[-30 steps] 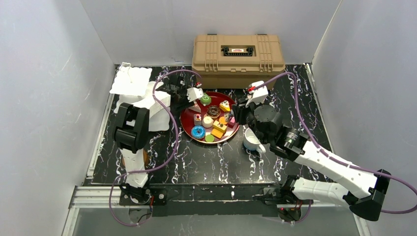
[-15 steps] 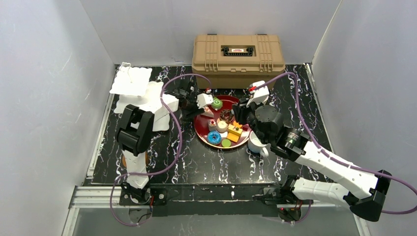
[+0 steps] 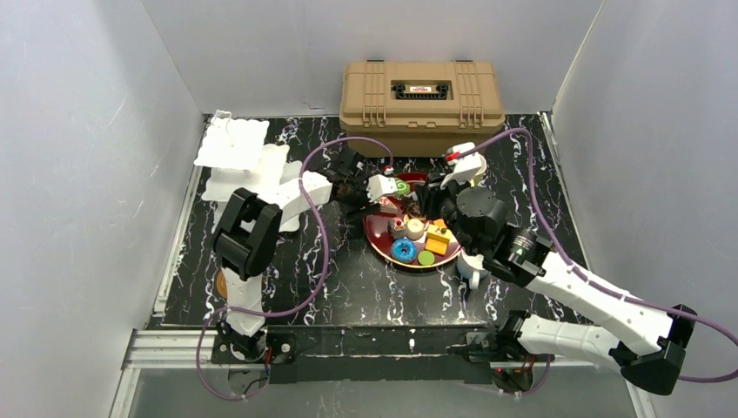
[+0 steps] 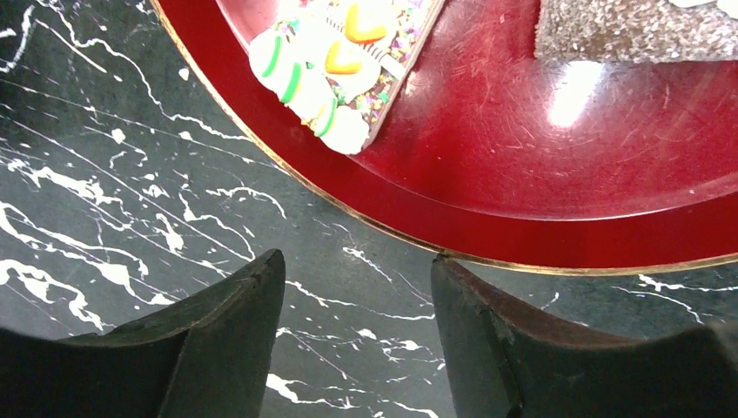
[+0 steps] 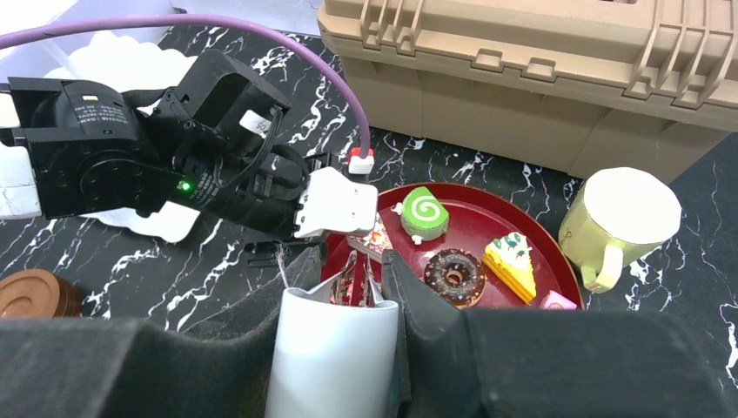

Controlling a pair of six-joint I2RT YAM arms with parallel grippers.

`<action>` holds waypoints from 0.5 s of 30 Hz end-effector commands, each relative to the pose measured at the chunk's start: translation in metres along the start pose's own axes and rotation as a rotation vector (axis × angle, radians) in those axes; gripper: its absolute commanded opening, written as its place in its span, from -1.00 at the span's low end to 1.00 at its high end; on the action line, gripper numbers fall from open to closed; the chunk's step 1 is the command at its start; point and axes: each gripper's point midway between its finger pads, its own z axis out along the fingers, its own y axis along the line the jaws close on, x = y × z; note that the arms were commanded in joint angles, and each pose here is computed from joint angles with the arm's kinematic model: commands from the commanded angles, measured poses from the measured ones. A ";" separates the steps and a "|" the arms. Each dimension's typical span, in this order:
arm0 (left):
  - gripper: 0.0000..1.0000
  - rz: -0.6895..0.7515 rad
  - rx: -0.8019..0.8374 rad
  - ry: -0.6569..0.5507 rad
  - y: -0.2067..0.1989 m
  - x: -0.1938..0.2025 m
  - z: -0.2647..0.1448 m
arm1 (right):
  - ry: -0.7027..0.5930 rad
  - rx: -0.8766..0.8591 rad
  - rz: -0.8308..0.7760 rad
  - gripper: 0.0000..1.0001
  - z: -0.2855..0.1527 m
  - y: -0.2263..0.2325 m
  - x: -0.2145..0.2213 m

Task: Serve the afternoon tea
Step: Move the tray at the center of the board.

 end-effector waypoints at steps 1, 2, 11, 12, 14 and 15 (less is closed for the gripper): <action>0.30 -0.016 -0.008 -0.052 -0.002 -0.024 -0.047 | -0.059 0.019 0.023 -0.30 -0.006 -0.007 -0.018; 0.38 -0.024 -0.018 -0.054 -0.002 -0.026 -0.062 | -0.062 0.019 0.021 -0.30 -0.007 -0.008 -0.019; 0.88 -0.136 -0.090 -0.104 -0.018 -0.036 -0.213 | -0.086 0.021 0.027 -0.30 -0.023 -0.017 -0.031; 0.89 -0.145 -0.107 -0.119 -0.021 -0.039 -0.232 | -0.087 0.023 0.025 -0.30 -0.025 -0.018 -0.032; 0.89 -0.166 -0.168 -0.147 -0.021 -0.044 -0.268 | -0.092 0.023 0.022 -0.29 -0.029 -0.020 -0.035; 0.88 -0.179 -0.226 -0.161 -0.017 -0.045 -0.286 | -0.093 0.023 0.021 -0.29 -0.030 -0.021 -0.036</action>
